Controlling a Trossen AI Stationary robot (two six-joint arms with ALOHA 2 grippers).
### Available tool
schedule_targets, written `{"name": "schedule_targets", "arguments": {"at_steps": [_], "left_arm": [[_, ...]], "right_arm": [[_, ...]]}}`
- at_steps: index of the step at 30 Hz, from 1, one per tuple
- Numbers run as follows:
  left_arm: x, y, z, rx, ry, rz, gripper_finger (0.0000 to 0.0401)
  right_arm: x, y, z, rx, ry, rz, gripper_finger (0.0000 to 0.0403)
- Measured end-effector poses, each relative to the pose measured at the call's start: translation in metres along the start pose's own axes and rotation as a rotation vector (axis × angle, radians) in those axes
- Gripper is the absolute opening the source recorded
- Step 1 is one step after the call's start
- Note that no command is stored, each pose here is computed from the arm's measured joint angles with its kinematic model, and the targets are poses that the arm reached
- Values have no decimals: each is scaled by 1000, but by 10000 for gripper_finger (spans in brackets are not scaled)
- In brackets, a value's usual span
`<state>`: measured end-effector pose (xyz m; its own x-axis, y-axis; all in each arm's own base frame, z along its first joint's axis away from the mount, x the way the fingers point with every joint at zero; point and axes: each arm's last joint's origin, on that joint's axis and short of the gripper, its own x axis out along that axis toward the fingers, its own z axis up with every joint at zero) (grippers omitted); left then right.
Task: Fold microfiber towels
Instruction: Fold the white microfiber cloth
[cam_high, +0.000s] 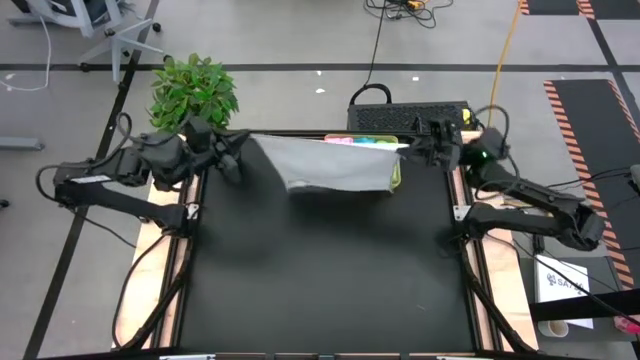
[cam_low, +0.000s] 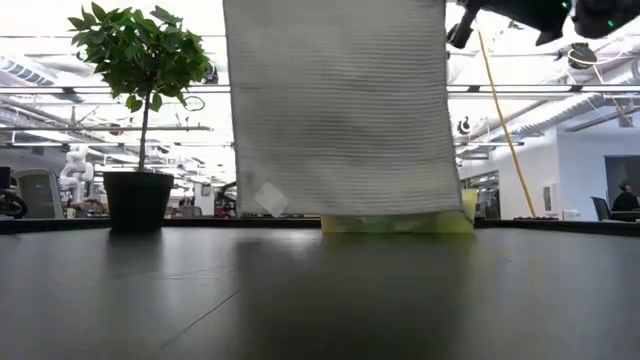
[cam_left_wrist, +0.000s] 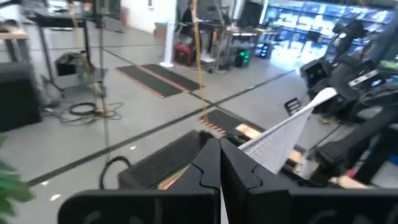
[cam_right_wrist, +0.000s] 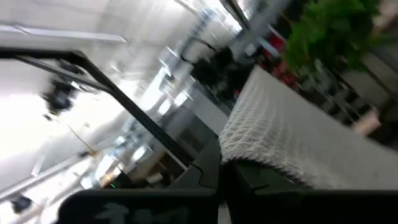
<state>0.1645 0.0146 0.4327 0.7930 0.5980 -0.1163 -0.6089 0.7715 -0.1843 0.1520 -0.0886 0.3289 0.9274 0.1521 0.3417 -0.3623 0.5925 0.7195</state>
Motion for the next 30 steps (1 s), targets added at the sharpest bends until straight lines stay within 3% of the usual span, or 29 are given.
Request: {"name": "schedule_targets", "arguments": {"at_steps": [7,13,23,30], "left_arm": [[2,5,-18,-23,153,57,0],[-1,-4,-30,-108,279,-37,0],[-6,-45,-52,-175,414,-181,0],[-6,-90,-90,-200,537,-169,0]], "right_arm": [[16,-3,5,44,165,-58,0],[25,-4,-19,161,293,-41,0],[38,0,-95,312,421,-52,0],[28,6,-157,417,466,-156,0]]}}
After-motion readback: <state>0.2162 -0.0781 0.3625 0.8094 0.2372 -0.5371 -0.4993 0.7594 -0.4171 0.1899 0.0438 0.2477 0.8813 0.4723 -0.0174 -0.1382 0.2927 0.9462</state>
